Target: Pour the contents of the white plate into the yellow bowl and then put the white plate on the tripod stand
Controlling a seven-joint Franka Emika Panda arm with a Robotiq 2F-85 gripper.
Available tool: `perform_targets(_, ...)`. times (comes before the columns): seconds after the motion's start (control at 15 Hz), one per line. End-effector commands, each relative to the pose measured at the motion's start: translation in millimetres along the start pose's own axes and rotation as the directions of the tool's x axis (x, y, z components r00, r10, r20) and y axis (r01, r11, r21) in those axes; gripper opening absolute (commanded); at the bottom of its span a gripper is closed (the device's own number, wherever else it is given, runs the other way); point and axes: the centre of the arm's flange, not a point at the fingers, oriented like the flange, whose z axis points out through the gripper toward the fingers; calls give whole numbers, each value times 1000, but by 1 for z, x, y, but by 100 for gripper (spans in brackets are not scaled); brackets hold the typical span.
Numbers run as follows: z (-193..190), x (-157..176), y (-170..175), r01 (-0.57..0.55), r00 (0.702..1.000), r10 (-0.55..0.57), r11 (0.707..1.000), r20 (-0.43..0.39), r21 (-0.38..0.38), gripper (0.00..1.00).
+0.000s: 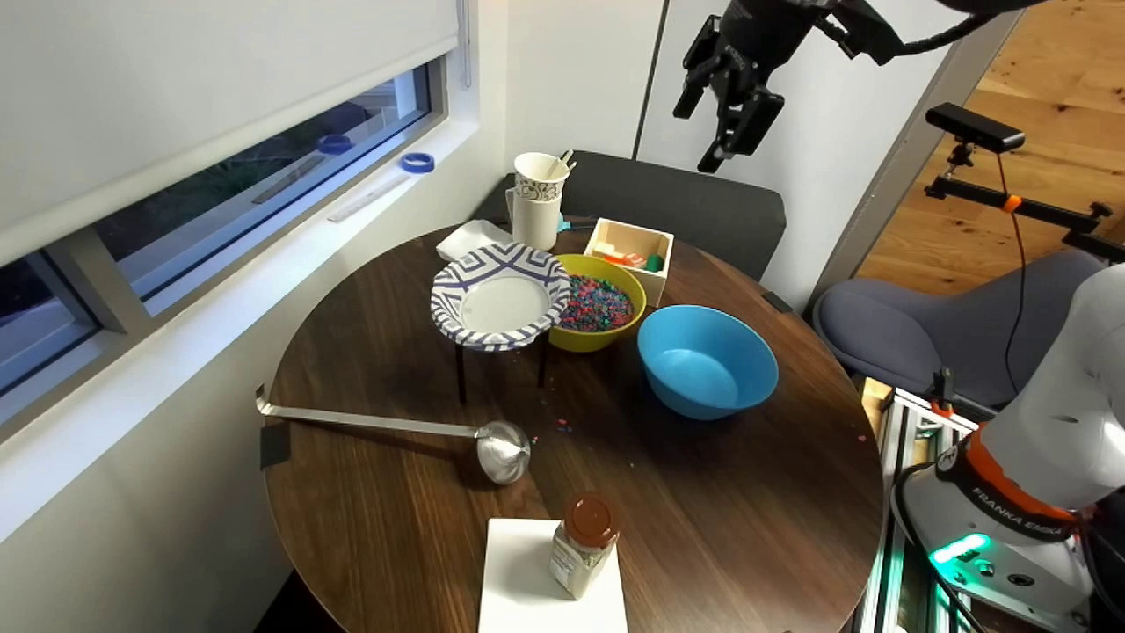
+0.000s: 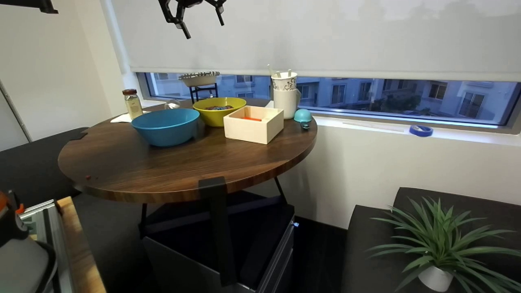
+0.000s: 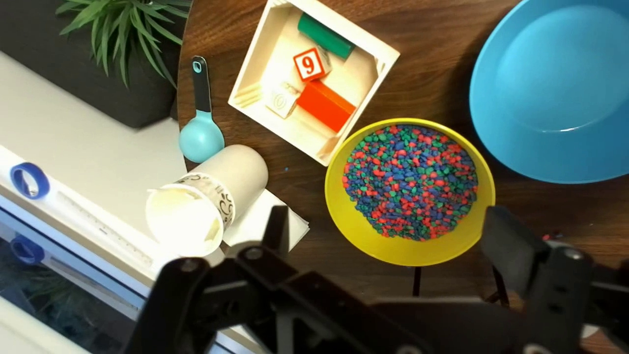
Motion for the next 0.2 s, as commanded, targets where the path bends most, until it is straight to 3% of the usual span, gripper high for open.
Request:
perform_targets(0.0,0,0,-1,2,1000,-2,1000,0,0,100)
perform_targets(0.13,0,1,-1,3,1000,-3,1000,0,1,100)
